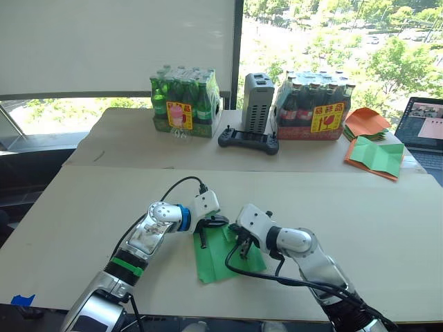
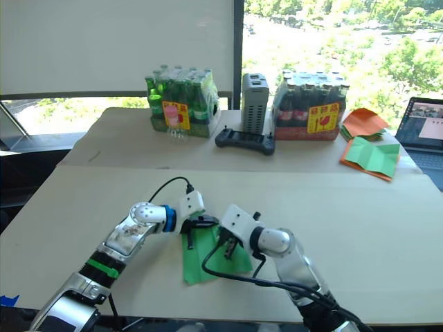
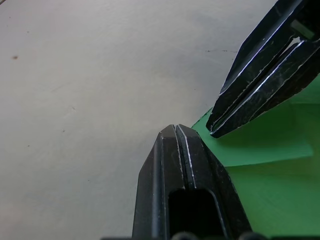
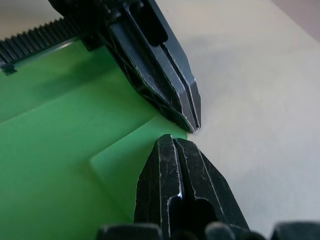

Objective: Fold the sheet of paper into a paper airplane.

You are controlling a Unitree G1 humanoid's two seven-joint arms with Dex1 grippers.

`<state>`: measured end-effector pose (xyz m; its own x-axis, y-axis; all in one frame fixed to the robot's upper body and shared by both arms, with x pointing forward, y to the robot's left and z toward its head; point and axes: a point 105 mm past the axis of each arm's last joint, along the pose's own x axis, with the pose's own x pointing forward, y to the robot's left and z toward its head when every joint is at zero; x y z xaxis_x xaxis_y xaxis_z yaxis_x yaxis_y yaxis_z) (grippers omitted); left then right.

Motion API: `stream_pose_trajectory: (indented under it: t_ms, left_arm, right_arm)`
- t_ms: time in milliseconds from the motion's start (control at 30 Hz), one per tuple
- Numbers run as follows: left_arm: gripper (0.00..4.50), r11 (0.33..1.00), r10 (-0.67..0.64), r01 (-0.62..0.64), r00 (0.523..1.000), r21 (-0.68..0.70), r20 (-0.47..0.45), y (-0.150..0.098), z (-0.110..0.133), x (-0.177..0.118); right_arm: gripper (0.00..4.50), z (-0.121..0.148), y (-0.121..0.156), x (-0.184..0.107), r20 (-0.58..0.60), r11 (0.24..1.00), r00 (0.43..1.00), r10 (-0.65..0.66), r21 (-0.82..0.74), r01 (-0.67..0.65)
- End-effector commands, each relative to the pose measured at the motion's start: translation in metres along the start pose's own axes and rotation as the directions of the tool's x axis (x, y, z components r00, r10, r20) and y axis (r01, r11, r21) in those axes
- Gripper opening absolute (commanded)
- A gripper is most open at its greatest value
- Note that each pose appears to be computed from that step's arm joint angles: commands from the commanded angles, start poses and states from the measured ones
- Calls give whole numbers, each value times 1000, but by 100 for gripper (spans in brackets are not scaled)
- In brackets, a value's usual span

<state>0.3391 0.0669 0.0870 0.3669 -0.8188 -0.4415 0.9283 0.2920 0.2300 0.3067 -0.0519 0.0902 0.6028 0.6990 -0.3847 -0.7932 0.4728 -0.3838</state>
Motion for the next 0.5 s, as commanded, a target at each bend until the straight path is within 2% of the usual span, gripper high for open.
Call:
stream_pose_trajectory:
  t_ms: [33,500]
  left_arm:
    - [0,1000,-3,1,998,-29,-70,-5,-19,-1]
    - [0,1000,-1,0,997,-25,-74,-6,-21,-3]
  right_arm:
    - [4,4,-3,3,13,1000,1000,-7,-16,8]
    - [4,-25,8,3,-103,999,994,42,20,-40]
